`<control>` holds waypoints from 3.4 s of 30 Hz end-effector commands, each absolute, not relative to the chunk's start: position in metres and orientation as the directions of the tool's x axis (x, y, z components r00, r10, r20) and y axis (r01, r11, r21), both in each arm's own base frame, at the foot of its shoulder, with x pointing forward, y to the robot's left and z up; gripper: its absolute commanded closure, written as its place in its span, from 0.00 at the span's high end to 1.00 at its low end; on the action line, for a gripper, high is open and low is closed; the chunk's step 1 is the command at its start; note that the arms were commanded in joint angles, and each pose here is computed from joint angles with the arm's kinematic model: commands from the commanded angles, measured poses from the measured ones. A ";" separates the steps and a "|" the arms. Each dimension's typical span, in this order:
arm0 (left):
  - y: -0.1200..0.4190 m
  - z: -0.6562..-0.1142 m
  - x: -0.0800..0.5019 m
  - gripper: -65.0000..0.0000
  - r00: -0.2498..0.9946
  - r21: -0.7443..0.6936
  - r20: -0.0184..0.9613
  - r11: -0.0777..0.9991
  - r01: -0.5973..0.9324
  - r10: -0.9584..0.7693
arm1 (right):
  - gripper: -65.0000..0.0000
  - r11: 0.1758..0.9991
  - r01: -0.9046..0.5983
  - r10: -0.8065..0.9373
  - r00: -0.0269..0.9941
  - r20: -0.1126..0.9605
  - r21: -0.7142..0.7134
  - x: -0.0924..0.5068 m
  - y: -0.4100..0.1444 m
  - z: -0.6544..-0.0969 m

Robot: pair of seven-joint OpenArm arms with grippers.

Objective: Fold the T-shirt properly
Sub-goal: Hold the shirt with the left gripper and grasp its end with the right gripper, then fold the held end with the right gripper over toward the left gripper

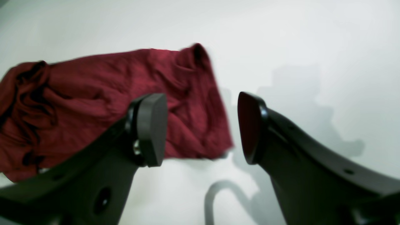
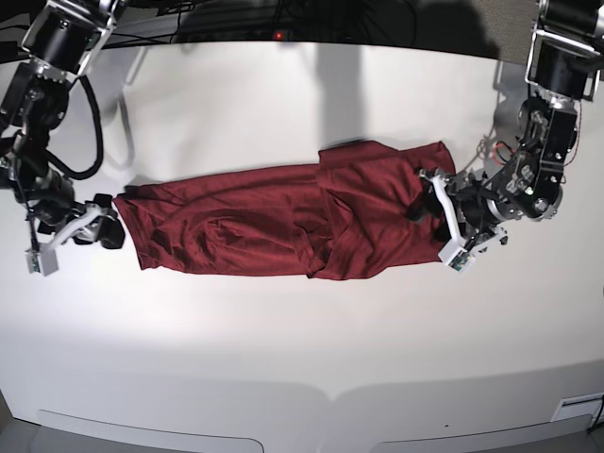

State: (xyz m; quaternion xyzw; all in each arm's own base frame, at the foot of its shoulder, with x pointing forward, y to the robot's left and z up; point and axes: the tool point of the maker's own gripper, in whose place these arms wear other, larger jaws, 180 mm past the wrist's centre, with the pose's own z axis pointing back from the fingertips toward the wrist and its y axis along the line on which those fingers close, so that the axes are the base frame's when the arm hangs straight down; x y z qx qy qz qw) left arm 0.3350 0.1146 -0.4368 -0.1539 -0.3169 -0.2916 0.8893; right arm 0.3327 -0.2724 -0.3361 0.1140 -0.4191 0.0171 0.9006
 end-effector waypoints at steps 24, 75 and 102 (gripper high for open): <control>0.095 -0.442 0.331 0.54 0.648 -0.114 0.633 0.777 0.619 -0.424 | 0.55 0.982 -0.067 -0.085 0.672 0.735 0.175 0.368 -0.307 -0.370; 0.099 -0.448 0.324 0.54 0.669 -0.115 0.595 0.777 0.619 -0.445 | 0.07 0.780 -0.082 -0.351 0.764 0.542 0.621 0.381 -0.220 -0.385; 0.098 -0.447 0.326 0.54 0.666 -0.113 0.599 0.777 0.620 -0.444 | 0.00 0.287 -0.561 0.060 0.819 0.570 0.776 0.369 0.113 -0.296</control>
